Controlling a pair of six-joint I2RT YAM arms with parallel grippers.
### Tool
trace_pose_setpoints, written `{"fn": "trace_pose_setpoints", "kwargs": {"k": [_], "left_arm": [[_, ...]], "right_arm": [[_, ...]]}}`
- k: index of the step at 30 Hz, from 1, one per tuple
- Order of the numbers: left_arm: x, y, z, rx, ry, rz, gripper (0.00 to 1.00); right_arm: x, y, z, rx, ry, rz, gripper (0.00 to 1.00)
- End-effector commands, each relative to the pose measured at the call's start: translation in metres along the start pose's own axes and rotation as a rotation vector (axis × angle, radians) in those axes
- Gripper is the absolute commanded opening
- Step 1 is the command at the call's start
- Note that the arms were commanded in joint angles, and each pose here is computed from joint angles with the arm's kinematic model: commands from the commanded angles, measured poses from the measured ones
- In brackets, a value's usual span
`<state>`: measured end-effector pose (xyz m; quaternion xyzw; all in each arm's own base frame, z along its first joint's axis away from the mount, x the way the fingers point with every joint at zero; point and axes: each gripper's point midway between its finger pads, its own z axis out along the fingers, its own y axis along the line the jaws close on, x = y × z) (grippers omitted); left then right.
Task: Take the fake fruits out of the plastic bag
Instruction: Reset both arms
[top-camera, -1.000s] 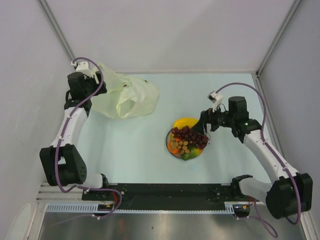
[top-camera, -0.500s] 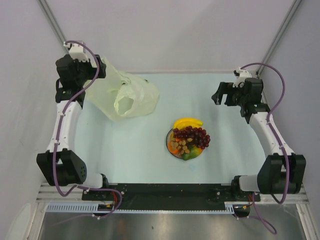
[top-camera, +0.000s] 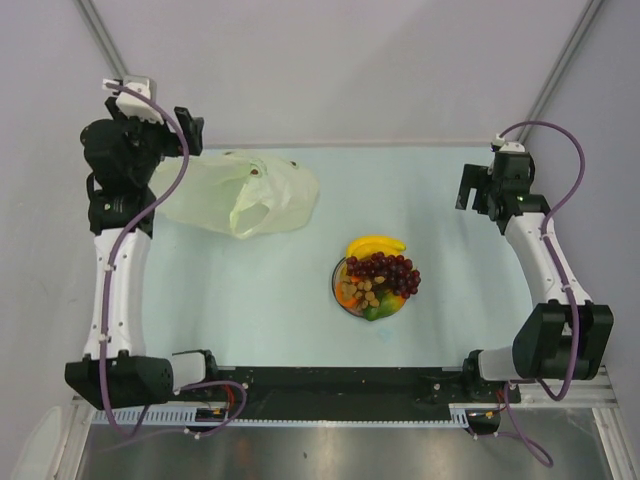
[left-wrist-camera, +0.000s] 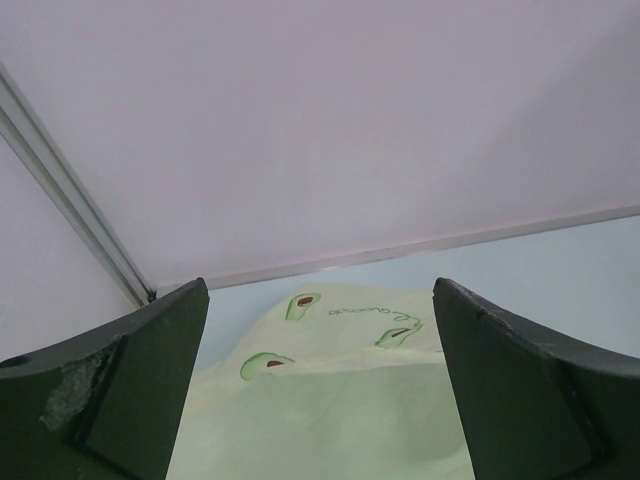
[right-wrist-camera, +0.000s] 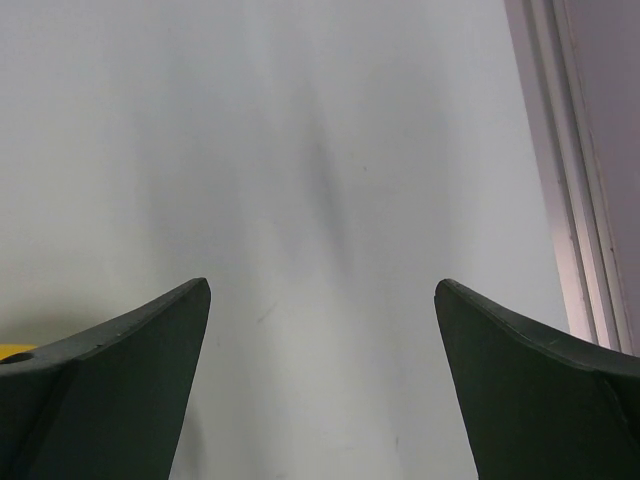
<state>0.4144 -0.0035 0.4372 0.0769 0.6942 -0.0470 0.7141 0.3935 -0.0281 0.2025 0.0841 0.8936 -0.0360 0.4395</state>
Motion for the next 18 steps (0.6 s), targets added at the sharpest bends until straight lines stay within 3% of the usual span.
{"fn": "trace_pose_setpoints", "kwargs": {"k": [1, 6, 18], "left_arm": [[0.005, -0.021, -0.023, 0.074, 0.013, 0.047, 1.00], [0.027, -0.036, -0.046, 0.113, 0.053, 0.068, 1.00], [0.124, -0.049, -0.095, 0.117, 0.269, 0.032, 1.00]], "right_arm": [[-0.013, -0.014, -0.025, 0.076, -0.033, 0.026, 1.00], [-0.020, -0.012, -0.026, 0.062, -0.061, 0.026, 1.00], [-0.023, -0.001, -0.021, 0.003, -0.069, 0.067, 1.00]]}}
